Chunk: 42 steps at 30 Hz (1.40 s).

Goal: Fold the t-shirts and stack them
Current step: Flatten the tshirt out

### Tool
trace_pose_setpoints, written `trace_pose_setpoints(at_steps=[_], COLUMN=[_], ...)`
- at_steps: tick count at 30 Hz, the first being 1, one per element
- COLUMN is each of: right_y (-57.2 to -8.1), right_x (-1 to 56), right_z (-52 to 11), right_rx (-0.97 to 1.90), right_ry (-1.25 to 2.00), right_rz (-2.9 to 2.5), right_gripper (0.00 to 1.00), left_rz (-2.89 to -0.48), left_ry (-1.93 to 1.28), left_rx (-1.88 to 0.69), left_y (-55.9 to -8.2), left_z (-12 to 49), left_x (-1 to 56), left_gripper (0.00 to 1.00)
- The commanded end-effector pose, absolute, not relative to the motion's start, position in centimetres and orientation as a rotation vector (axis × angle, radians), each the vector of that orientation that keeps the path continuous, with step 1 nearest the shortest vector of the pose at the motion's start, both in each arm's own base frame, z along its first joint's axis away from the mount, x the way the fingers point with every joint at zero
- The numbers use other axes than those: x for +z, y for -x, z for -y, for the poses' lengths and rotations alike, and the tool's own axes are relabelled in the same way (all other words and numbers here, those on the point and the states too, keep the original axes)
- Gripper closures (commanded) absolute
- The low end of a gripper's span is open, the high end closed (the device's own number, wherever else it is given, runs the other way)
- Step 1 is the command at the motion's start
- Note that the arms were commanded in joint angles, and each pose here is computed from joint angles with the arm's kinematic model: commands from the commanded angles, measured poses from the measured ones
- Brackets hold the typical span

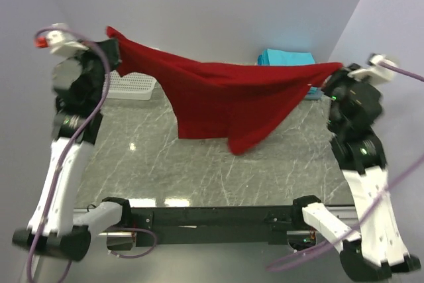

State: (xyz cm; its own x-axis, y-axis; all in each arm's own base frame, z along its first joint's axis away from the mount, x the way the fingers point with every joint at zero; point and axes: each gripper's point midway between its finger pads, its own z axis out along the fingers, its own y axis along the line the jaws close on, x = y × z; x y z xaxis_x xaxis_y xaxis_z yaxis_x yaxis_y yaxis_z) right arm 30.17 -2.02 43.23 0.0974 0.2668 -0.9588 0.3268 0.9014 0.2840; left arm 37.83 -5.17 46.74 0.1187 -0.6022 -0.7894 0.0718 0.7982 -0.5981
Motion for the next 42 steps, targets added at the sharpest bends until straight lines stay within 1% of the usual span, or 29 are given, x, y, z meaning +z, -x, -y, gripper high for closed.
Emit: trace_pose_setpoints(at_steps=[1,5,7,8,10,12,14,17,19,20,21,23,24,25,26,27,28,29,30,31,32,33,34,35,36,40,42], right_y=[-24.5,-18.5,-15.9,-14.4,-12.6,-10.9,-10.3,-11.5,-14.2,-15.9,-18.4,-23.4,-25.2,-27.8,-30.2,-31.9,-34.0,-36.2,-37.4,-38.4,-39.8,-40.2,-40.6,-41.0,-41.1,-40.9,-40.4], right_x=[50.8,56.1,58.1,59.3,60.7,62.2,63.0,63.0,62.2,61.5,60.5,57.6,56.4,53.2,51.5,49.3,44.8,41.8,38.9,34.7,31.3,29.3,27.6,25.0,24.2,22.5,22.2], right_z=[4.6,5.6,5.4,5.5,5.3,5.7,5.7,5.5,4.7,4.0,3.2,1.3,0.6,-0.5,-1.5,-2.7,-3.6,-4.2,-4.7,-5.2,-5.7,-6.1,-6.3,-6.4,-6.2,-6.4,-6.9], right_rx=[-0.085,-0.050,-0.021,-0.008,0.008,0.017,0.022,-0.006,-0.008,-0.002,-0.006,0.017,0.033,0.045,0.065,0.100,0.122,0.125,0.151,0.149,0.148,0.158,0.155,0.133,0.123,0.131,0.165], right_ry=[-0.492,-0.465,-0.416,-0.404,-0.364,-0.366,-0.361,-0.339,-0.324,-0.297,-0.282,-0.239,-0.225,-0.202,-0.186,-0.150,-0.151,-0.156,-0.184,-0.186,-0.183,-0.191,-0.190,-0.195,-0.213,-0.235,-0.247], right_rz=[-1.266,-1.110,-1.052,-1.022,-0.987,-0.934,-0.912,-0.937,-0.989,-1.022,-1.074,-1.175,-1.207,-1.282,-1.320,-1.369,-1.465,-1.528,-1.588,-1.679,-1.765,-1.818,-1.865,-1.941,-1.961,-2.001,-2.020], right_gripper=[1.00,1.00,1.00,1.00,1.00,1.00,1.00,1.00,1.00,1.00,1.00,1.00,1.00,1.00,1.00,1.00,1.00,1.00,1.00,0.97,0.75,0.62,0.48,0.37,0.35,0.33,0.32], left_rz=[-1.189,-1.046,-0.961,-0.937,-0.875,-0.833,-0.822,-0.834,-0.892,-0.918,-0.991,-1.056,-1.158,-1.202,-1.253,-1.360,-1.407,-1.456,-1.551,-1.572,-1.604,-1.630,-1.631,-1.618,-1.628,-1.645,-1.661], left_ry=[0.460,0.407,0.373,0.360,0.314,0.289,0.284,0.313,0.362,0.384,0.420,0.533,0.578,0.623,0.670,0.703,0.743,0.793,0.845,0.912,0.945,0.978,0.993,0.982,0.972,0.924,0.893], left_rx=[-0.452,-0.448,-0.467,-0.471,-0.486,-0.487,-0.484,-0.473,-0.448,-0.439,-0.407,-0.346,-0.297,-0.280,-0.234,-0.187,-0.162,-0.189,-0.163,-0.199,-0.206,-0.197,-0.198,-0.204,-0.209,-0.233,-0.273], left_y=[-31.8,-25.2,-21.0,-19.8,-16.4,-13.9,-13.1,-13.7,-16.3,-17.5,-20.4,-23.5,-26.6,-28.1,-29.6,-31.5,-32.3,-33.0,-33.6,-33.7,-33.5,-33.0,-32.7,-32.3,-32.2,-32.0,-32.6], left_z=[2.6,1.5,1.1,1.1,1.1,0.9,0.8,0.4,0.1,0.0,-0.1,-1.3,-1.4,-1.6,-2.1,-2.1,-2.5,-2.3,-2.6,-2.5,-2.6,-2.8,-2.8,-2.8,-2.7,-2.0,-1.3], left_x=[53.7,59.4,62.6,63.5,65.9,67.6,68.0,67.3,65.3,64.3,61.7,58.2,53.9,51.4,48.6,43.3,40.4,37.5,32.2,30.0,28.1,26.2,25.6,25.9,25.4,25.2,25.0], left_gripper=[0.99,0.99,0.99,0.99,0.99,0.99,0.99,0.99,0.99,0.99,0.98,0.97,0.96,0.95,0.93,0.93,0.92,0.92,0.85,0.72,0.61,0.36,0.20,0.06,0.01,0.00,0.01])
